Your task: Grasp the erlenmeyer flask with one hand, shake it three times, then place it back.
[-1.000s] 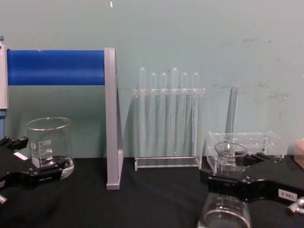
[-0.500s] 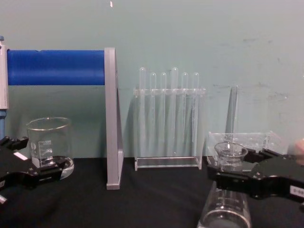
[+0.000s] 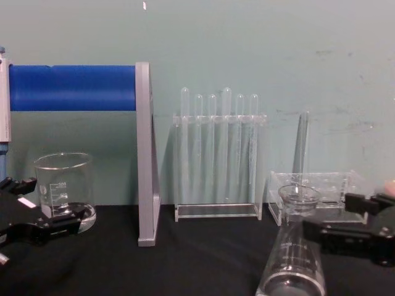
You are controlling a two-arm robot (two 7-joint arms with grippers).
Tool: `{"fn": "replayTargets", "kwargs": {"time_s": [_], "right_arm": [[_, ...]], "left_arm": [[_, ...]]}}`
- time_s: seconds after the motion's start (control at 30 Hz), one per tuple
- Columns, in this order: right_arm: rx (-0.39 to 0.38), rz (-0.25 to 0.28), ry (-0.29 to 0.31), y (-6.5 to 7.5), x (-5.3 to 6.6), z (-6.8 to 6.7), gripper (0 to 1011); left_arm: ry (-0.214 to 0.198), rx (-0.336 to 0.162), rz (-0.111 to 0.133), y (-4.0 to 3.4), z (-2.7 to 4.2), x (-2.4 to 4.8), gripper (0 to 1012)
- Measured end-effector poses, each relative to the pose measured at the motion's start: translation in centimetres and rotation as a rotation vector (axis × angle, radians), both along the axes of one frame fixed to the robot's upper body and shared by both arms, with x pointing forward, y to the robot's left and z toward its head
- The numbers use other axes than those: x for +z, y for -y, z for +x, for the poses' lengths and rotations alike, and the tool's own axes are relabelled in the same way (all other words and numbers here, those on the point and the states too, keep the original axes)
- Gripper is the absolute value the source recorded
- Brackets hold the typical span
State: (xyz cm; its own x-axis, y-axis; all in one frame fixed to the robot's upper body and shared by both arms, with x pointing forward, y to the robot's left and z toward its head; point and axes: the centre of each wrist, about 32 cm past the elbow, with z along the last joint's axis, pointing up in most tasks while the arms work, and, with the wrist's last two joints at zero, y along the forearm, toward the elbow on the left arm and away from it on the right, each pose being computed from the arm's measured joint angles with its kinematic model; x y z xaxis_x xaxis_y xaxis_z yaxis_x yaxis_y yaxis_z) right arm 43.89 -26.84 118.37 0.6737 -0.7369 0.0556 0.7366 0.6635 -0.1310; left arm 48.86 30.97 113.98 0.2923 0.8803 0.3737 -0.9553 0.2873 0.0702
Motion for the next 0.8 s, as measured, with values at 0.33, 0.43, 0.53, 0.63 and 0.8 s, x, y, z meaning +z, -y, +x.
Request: {"fn": "replayTargets", "kwargs": {"time_s": [0.33,0.43,0.53,0.63,0.8], "right_arm": [[-0.03,0.008,0.018,1.5,1.1,-1.2,1002],[-0.049,0.021,0.044,1.9,1.7,-1.3,1003],[-0.073,0.03,0.079,2.3,2.3,-1.3,1002],[-0.105,0.033,0.11,2.6,2.8,-1.1,1002],[-0.189,0.014,0.163,2.7,3.0,0.0,1003]], "left_arm": [[0.0,0.0,0.0,0.0,0.0,0.0,1001],[0.0,0.0,0.0,0.0,0.0,0.0,1001],[0.0,0.0,0.0,0.0,0.0,0.0,1001],[0.0,0.0,0.0,0.0,0.0,0.0,1001],[0.0,0.0,0.0,0.0,0.0,0.0,1001]]}}
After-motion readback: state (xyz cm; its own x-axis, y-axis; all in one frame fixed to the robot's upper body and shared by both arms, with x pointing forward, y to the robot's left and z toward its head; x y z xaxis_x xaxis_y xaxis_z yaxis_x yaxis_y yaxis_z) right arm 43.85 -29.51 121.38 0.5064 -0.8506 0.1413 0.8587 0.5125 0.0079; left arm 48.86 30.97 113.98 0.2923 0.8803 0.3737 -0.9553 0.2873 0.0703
